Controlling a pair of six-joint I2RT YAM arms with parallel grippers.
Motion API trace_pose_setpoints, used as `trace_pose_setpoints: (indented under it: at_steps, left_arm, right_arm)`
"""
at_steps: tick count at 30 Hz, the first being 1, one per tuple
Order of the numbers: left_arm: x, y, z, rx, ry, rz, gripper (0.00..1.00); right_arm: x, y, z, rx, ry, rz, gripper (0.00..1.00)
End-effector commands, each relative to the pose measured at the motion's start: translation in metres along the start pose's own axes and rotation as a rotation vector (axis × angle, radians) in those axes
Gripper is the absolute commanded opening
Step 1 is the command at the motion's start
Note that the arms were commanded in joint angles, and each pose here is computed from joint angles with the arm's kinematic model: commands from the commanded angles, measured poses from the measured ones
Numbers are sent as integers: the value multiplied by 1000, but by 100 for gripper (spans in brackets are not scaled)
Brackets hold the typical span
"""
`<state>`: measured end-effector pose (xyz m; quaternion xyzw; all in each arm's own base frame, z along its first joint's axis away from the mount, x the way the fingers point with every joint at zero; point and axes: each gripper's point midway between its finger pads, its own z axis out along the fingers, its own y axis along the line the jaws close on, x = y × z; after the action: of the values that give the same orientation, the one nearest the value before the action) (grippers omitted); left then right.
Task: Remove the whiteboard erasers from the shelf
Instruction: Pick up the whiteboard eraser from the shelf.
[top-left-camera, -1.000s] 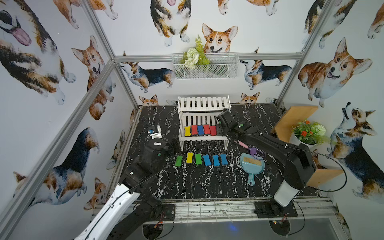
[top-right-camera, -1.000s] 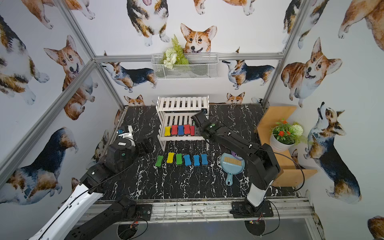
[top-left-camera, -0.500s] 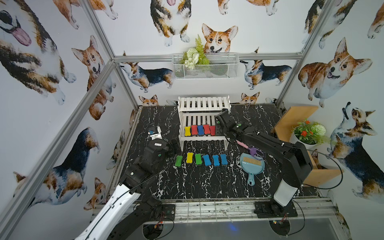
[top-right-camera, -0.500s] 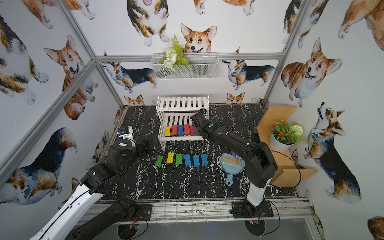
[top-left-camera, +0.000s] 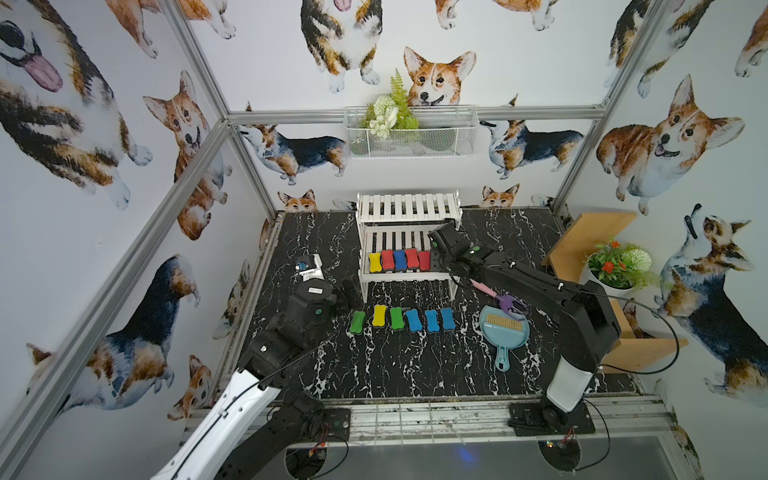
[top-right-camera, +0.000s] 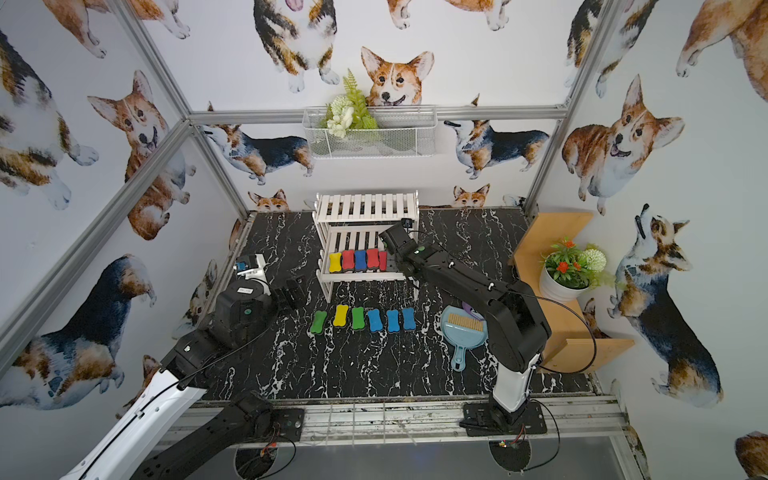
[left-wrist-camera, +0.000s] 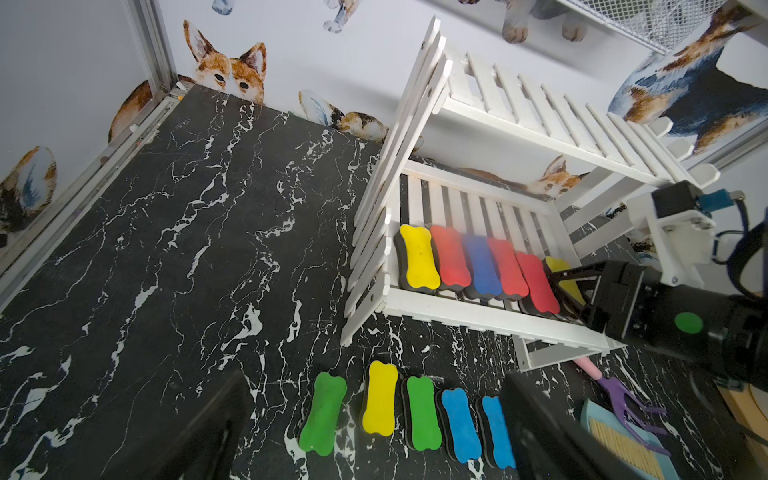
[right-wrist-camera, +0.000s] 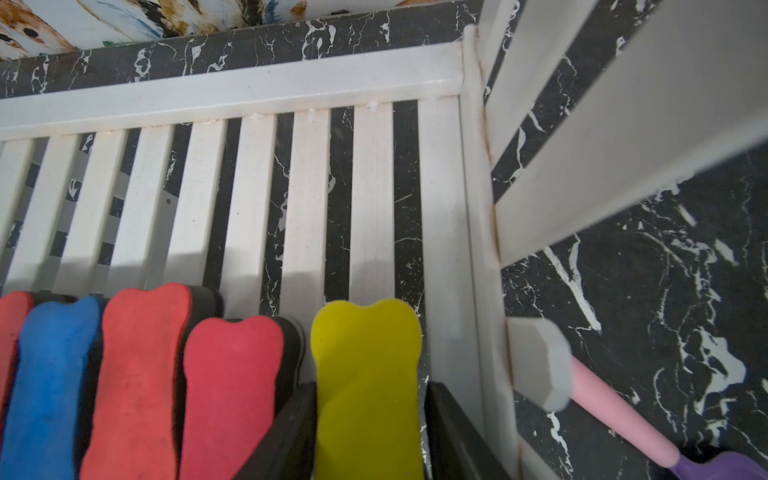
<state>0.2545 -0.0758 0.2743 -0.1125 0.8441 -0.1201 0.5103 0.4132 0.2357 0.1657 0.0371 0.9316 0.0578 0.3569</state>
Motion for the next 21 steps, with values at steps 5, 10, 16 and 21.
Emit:
trace_pose_setpoints:
  at_steps: [5, 10, 16, 21]
  left_arm:
    - [-1, 1, 0, -4, -7, 0, 100]
    - [-1, 2, 0, -8, -4, 3, 100]
    - [1, 3, 0, -12, -4, 1, 100]
    - [3, 4, 0, -4, -7, -6, 100]
  right_arm:
    - [10, -6, 10, 40, 31, -4, 44]
    - [-16, 2, -12, 7, -42, 15, 37]
    - [-24, 15, -67, -78, -104, 6, 36]
    - [41, 3, -88, -132, -33, 16, 35]
